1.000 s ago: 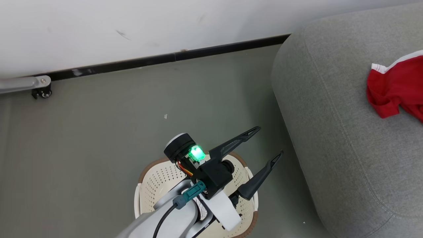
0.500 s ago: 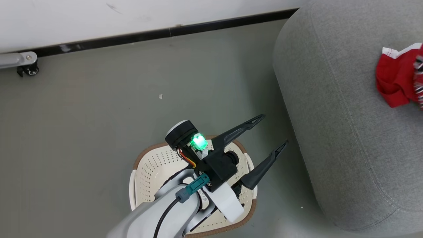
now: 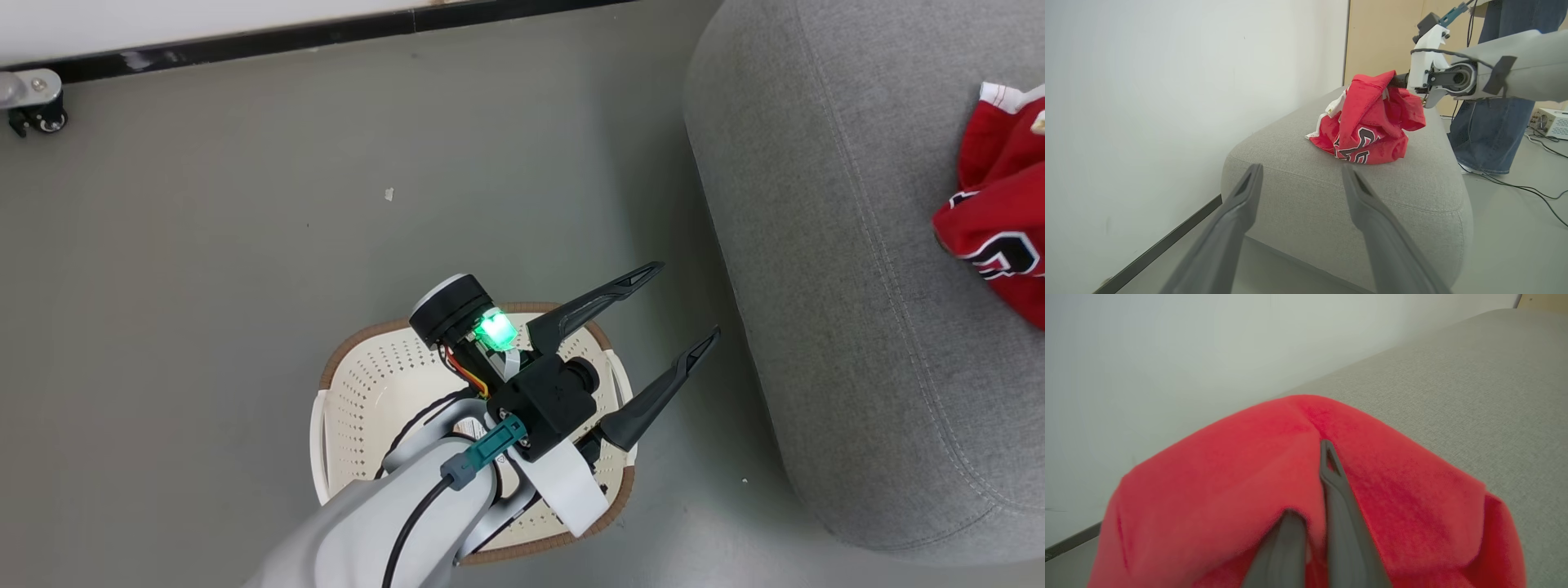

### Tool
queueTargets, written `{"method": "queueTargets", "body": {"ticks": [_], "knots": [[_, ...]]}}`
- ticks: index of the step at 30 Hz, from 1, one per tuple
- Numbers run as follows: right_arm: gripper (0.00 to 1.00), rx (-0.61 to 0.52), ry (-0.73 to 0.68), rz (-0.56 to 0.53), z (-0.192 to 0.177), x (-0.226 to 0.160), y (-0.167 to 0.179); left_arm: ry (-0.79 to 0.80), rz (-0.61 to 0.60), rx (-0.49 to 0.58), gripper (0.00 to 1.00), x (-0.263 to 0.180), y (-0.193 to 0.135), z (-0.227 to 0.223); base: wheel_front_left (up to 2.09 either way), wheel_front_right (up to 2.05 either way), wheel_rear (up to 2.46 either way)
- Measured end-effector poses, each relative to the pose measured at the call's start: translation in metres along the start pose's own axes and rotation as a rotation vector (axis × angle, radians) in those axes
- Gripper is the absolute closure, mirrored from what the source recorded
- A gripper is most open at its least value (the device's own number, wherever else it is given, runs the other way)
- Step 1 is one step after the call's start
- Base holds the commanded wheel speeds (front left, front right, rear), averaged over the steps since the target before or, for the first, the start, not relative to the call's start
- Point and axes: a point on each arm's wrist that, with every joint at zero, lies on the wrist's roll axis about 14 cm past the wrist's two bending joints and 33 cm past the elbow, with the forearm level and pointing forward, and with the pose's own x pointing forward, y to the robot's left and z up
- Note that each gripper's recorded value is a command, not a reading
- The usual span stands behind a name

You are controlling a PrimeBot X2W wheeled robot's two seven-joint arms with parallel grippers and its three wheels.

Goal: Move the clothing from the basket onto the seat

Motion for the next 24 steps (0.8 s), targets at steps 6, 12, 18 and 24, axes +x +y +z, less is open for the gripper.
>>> {"method": "queueTargets", "body": {"ticks": [6, 12, 18, 24], "knots": [[1.00, 0.000, 0.053, 0.016, -0.029, -0.002, 0.013, 0.015, 0.004, -0.011, 0.00, 0.001, 0.005, -0.010, 0.00, 0.00, 0.00], [0.41, -0.002, 0.086, 0.026, -0.043, -0.007, 0.018, 0.021, 0.005, -0.002, 0.00, 0.001, 0.008, -0.013, 0.00, 0.00, 0.00], [0.00, -0.009, 0.073, 0.044, -0.040, -0.011, 0.022, 0.026, 0.002, 0.003, 0.00, 0.002, 0.007, -0.014, 0.00, 0.00, 0.00], [0.00, -0.016, 0.060, 0.051, -0.035, -0.016, 0.020, 0.018, -0.008, 0.009, 0.00, 0.005, 0.003, -0.011, 0.00, 0.00, 0.00]]}}
